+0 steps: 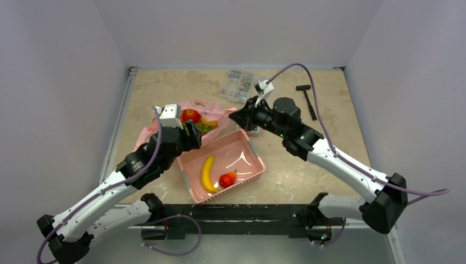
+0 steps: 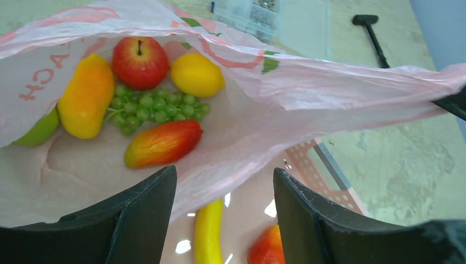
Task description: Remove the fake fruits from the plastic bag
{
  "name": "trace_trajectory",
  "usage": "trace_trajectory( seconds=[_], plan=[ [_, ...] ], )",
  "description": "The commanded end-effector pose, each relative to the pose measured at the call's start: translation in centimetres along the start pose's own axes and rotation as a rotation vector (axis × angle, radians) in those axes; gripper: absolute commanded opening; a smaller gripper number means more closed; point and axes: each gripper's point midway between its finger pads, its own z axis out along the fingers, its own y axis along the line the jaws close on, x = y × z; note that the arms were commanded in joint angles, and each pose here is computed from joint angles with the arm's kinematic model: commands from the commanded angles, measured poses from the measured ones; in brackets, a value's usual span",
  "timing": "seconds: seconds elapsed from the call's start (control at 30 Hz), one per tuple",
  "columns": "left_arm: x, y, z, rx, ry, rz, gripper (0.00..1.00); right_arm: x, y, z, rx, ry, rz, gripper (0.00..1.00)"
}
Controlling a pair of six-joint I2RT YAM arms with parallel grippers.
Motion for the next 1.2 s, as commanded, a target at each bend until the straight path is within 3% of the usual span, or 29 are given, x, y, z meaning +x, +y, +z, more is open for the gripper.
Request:
trace_trajectory(
  seconds=[0.0,0.07,0.33,0.57,0.8,0.9,1.17],
  plan=[
    [-3.2,1.1,1.8,-0.094,-0.112,-0.058,0.59,-5.0,1.1,0.6,0.006,-0.148,0.106,0.00],
    [-2.8,2.1,3.0,-0.132,-0.096,-0.093,0.54,-5.4,1.1,0.9,0.011,-0.158,0.145,0.00],
    [-1.5,4.1,7.0,-0.142,-0.029,-0.164,0.50,-7.5,1.8,2.4,0.000,-0.191,0.200,0.00],
    [0.9,4.1,12.1,-0.128,0.137,-0.189,0.46,-7.7,1.8,3.0,-0.006,-0.189,0.182,0.00],
    [2.5,3.7,17.2,-0.102,0.160,-0.281,0.66,-7.1,1.9,3.6,-0.022,-0.169,0.182,0.00],
    [3.1,3.9,19.4,-0.124,0.162,-0.324,0.70,-7.0,2.1,3.7,-0.031,-0.157,0.181,0.00],
    [4.1,6.3,24.0,-0.213,0.029,-0.417,0.80,-6.7,2.4,4.2,-0.052,-0.135,0.180,0.00]
  ],
)
